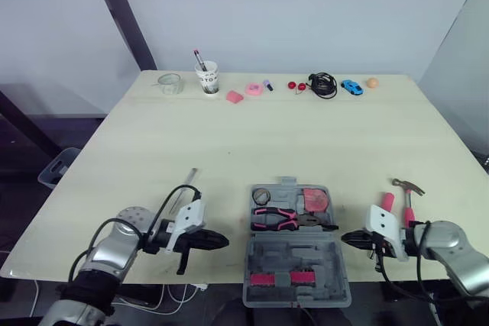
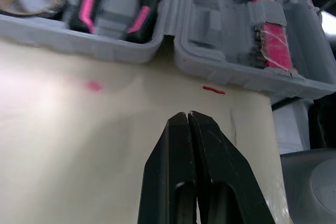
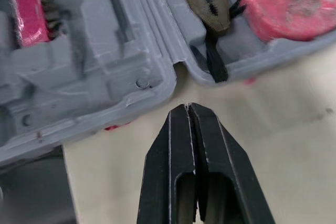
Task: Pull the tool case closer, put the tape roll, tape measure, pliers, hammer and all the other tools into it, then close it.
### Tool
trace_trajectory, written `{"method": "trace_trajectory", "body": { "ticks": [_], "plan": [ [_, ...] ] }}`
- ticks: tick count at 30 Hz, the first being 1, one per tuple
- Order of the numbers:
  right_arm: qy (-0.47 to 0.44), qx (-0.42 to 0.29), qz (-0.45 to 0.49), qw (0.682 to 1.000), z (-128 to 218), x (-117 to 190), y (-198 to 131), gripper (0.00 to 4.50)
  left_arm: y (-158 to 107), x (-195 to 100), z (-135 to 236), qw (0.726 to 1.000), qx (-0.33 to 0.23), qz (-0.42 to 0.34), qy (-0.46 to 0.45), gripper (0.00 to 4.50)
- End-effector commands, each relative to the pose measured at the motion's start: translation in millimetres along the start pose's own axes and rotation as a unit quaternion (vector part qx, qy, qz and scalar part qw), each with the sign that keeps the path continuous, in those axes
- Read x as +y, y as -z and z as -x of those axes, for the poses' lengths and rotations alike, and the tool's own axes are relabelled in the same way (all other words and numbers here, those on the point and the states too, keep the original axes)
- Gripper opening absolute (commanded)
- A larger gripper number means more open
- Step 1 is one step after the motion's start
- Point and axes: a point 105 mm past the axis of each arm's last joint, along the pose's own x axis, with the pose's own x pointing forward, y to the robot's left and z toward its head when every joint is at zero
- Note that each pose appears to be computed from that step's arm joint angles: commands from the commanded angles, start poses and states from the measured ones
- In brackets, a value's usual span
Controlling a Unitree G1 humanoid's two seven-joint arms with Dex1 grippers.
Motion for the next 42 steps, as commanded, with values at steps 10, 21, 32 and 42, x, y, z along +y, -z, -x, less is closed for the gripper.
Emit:
{"method": "trace_trajectory", "body": {
  "ticks": [10, 21, 32, 42],
  "plan": [
    [0.001, -0.014, 0.021, 1.0, -10, -10, -5, 0.02, -1, 11, -11, 1.0, 0.009, 0.001, -0.004, 0.12],
    [-0.016, 0.002, 0.031, 0.999, -15, 0, 2, 0.02, -1, 9, -27, 1.0, 0.002, -0.004, -0.001, 0.12],
    [-0.022, 0.006, 0.042, 0.999, -18, -2, -1, 0.02, -4, 12, -36, 1.0, -0.01, -0.003, -0.007, 0.12],
    [-0.029, 0.004, 0.045, 0.999, -21, -3, -4, 0.02, -11, 14, -54, 0.999, -0.03, 0.003, -0.011, 0.12]
  ]
}}
